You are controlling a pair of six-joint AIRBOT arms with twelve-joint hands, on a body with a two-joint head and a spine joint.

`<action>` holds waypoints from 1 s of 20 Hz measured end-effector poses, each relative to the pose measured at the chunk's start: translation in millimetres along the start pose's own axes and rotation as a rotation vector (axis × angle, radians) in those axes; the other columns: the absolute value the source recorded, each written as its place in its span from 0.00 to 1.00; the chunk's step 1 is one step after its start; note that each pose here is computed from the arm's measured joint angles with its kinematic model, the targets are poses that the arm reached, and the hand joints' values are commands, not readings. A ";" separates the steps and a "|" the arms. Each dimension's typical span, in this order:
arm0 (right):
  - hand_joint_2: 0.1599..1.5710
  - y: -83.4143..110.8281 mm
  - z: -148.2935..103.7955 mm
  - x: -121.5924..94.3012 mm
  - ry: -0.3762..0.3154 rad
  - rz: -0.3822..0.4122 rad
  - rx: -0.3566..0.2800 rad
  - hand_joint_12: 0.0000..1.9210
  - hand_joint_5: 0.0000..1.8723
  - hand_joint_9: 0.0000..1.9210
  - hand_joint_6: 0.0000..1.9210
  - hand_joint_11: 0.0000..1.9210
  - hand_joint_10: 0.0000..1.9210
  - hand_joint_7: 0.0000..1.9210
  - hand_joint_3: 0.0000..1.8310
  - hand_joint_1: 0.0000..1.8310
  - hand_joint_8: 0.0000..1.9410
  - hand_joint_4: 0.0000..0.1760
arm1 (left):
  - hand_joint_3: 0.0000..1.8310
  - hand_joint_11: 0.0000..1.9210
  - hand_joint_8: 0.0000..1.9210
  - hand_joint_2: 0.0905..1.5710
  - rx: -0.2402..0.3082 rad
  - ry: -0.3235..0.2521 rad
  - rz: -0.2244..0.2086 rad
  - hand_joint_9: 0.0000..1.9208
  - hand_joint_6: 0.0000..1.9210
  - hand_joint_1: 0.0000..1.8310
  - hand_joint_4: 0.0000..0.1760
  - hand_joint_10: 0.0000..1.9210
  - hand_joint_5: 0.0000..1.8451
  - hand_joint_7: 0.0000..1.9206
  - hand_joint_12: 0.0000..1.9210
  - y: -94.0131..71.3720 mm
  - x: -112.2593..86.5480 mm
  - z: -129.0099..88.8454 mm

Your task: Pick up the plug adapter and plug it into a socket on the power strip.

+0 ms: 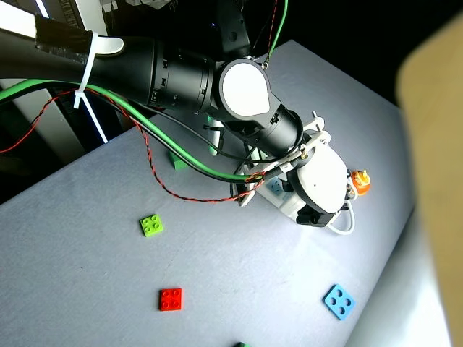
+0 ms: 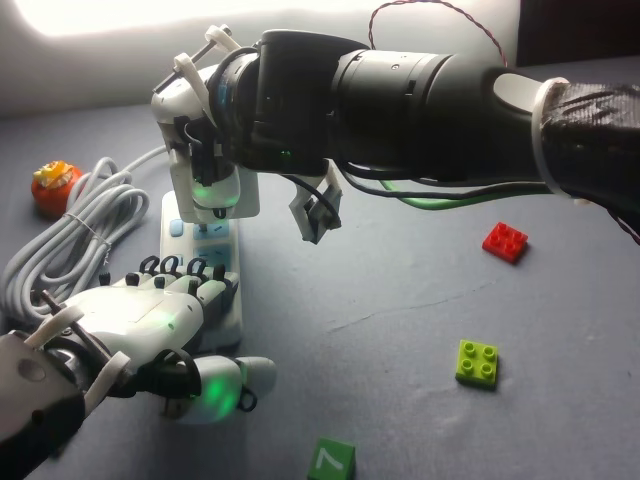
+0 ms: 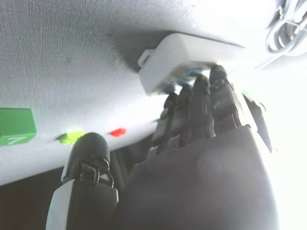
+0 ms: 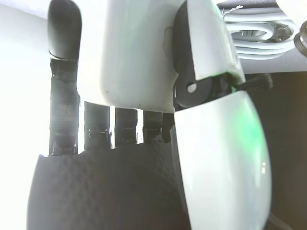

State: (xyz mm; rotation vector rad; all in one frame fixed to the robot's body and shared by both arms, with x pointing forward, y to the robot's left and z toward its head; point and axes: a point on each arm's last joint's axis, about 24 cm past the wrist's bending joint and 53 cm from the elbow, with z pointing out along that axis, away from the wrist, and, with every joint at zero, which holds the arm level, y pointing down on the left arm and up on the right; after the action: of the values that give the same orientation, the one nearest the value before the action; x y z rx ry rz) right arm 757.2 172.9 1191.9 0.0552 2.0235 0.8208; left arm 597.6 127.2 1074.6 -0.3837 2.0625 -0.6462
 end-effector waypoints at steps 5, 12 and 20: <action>0.66 0.2 0.0 0.1 0.000 0.000 0.000 0.60 0.50 0.52 0.51 0.43 0.56 0.54 0.00 0.75 0.45 0.00 | 0.00 0.01 0.00 0.82 0.001 0.001 0.002 0.03 0.00 0.00 0.00 0.00 0.05 0.04 0.01 -0.3 0.3 0.0; 0.66 0.9 3.5 5.6 0.004 -0.016 -0.001 0.60 0.50 0.52 0.51 0.43 0.56 0.54 0.00 0.75 0.44 0.00 | 0.00 0.00 0.00 0.81 0.004 -0.002 0.004 0.02 0.00 0.00 0.00 0.00 0.04 0.03 0.01 -4.0 2.7 2.4; 0.66 2.8 5.7 7.2 0.004 -0.044 -0.001 0.60 0.50 0.52 0.51 0.42 0.57 0.54 0.00 0.75 0.45 0.00 | 0.00 0.01 0.00 0.81 0.007 -0.009 0.009 0.02 0.00 0.00 0.00 0.00 0.04 0.03 0.01 -7.0 5.2 4.2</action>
State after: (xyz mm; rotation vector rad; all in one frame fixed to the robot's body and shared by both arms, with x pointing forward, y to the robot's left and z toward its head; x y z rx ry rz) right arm 756.7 180.5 1186.1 0.0082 2.0213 0.7954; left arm 598.4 117.7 1073.3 -0.3724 2.0524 -0.6446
